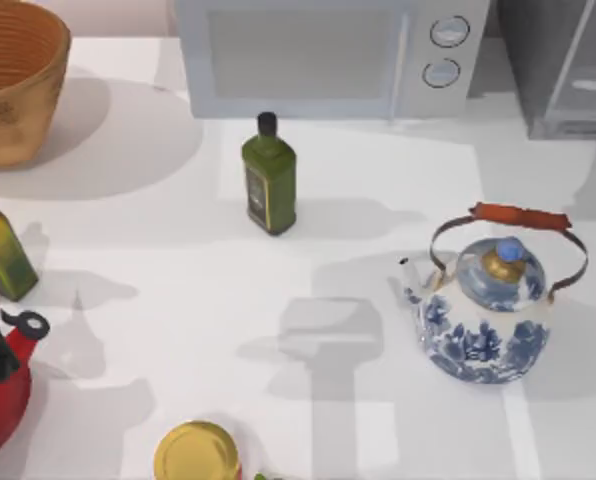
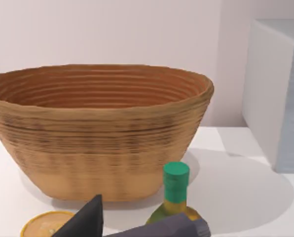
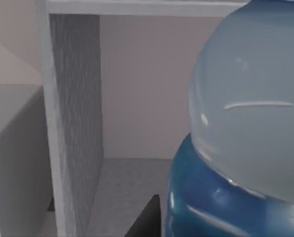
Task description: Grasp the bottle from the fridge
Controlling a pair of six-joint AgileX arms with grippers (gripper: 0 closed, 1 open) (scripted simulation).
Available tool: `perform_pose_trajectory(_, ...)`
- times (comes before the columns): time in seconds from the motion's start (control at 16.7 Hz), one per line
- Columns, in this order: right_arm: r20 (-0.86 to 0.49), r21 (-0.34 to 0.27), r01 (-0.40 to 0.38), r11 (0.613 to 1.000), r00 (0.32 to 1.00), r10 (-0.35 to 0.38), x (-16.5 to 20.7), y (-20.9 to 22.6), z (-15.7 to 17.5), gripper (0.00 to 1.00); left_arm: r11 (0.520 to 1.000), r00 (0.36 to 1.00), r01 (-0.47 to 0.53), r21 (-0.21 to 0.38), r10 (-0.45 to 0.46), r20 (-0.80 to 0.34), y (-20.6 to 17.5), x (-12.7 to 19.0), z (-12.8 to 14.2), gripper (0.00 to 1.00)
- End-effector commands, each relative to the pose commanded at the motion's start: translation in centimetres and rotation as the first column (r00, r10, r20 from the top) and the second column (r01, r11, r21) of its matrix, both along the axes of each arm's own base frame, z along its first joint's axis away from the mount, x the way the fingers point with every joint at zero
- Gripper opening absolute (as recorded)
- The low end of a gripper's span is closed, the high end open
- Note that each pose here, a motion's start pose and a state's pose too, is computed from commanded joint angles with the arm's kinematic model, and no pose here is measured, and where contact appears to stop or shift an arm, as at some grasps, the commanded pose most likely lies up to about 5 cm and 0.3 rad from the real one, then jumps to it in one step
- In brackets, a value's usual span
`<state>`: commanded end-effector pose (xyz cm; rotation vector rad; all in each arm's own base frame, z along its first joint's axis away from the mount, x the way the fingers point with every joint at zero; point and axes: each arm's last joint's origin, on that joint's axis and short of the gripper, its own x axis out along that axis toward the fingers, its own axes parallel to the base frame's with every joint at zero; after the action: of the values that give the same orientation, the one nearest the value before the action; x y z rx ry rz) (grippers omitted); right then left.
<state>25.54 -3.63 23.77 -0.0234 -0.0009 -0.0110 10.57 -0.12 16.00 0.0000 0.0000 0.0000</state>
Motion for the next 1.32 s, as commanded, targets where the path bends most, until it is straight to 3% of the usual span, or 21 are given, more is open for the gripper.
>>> perform_pose_trajectory(0.24, 0.024, 0.005, -0.001, 1.0, 1.0, 0.001, -7.5, 1.9, 0.1, 0.0, 1.0, 1.0, 0.0, 0.0, 0.0, 0.0, 0.0, 0.0, 0.0, 1.0)
perform_pose_trajectory(0.54, 0.031, 0.017, -0.006, 1.0, 1.0, 0.005, -13.4, 3.1, -3.9, 0.0, 1.0, 1.0, 0.0, 0.0, 0.0, 0.0, 0.0, 0.0, 0.0, 1.0)
perform_pose_trajectory(0.9, 0.001, 0.023, -0.011, 1.0, 1.0, 0.011, -14.9, 3.5, -7.7, 0.0, 1.0, 1.0, 0.0, 0.0, 0.0, 0.0, 0.0, 0.0, 0.0, 1.0)
perform_pose_trajectory(1.32, 0.006, 0.026, -0.01, 1.0, 1.0, 0.009, -14.9, 3.6, -7.4, 0.0, 1.0, 1.0, 0.0, 0.0, 0.0, 0.0, 0.0, 0.0, 0.0, 1.0)
